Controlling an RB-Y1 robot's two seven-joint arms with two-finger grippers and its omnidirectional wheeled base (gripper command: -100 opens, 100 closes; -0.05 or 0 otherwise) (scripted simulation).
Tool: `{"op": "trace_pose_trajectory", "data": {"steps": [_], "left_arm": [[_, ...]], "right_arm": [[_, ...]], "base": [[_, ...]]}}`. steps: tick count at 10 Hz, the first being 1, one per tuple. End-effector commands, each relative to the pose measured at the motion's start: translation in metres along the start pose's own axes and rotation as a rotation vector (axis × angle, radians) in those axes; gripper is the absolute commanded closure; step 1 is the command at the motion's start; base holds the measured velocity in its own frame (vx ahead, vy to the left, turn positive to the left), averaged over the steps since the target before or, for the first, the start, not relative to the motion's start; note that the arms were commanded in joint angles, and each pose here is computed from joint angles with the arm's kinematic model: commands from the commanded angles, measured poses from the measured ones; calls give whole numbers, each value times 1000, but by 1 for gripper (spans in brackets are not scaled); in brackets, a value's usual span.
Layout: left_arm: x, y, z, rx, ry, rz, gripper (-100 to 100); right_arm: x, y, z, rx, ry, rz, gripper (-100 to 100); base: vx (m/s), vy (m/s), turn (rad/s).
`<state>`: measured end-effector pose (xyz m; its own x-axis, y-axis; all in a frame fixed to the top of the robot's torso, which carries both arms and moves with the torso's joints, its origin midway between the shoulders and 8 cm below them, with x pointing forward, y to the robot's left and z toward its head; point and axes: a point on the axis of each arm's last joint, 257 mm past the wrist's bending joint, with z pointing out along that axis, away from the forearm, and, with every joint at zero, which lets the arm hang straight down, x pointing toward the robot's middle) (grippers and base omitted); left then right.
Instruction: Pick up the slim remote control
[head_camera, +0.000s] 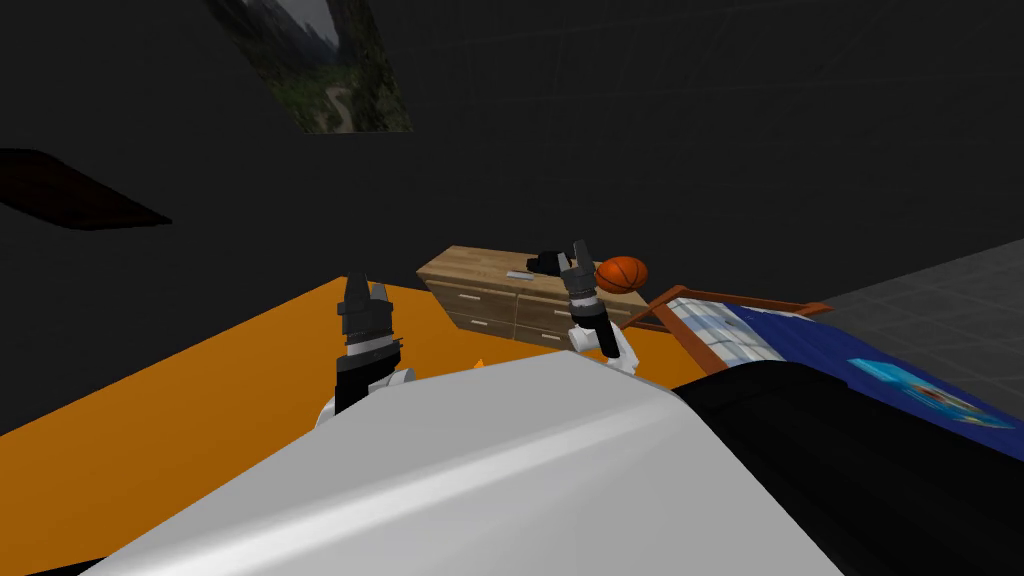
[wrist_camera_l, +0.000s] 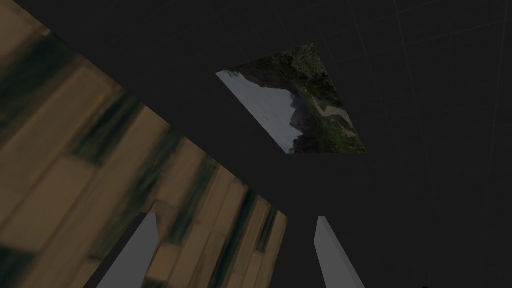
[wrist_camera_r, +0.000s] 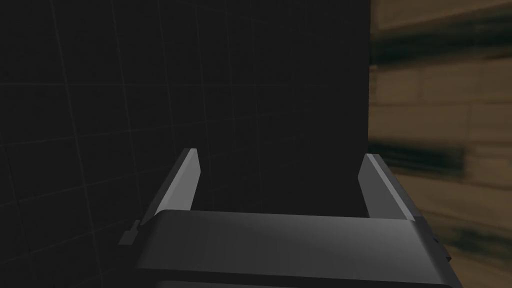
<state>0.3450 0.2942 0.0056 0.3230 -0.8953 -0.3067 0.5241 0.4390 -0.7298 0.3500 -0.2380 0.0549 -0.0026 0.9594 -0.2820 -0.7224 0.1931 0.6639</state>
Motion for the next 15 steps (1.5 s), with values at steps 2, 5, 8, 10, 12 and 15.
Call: {"op": "trace_pose_trajectory", "data": {"steps": [2,5,8,10,12,15], "left_arm": [[0,0,0,0,0,0,0],[0,0,0,0,0,0,0],[0,0,0,0,0,0,0],[0,0,0,0,0,0,0],[0,0,0,0,0,0,0],[0,0,0,0,0,0,0]], "right_arm": [[12,-9,2,2,80,-6,-100],[23,-18,2,9,166,-29,-100],[35,-38,0,30,267,-50,-100],[42,-51,-4,47,331,-71,-100],[44,-51,-5,49,367,-90,-100],[52,-79,-17,92,476,-130,-100]], "base": [[-74,20,99],[-68,11,98],[-56,24,129],[-48,25,141],[-23,18,34],[-26,30,154]]}}
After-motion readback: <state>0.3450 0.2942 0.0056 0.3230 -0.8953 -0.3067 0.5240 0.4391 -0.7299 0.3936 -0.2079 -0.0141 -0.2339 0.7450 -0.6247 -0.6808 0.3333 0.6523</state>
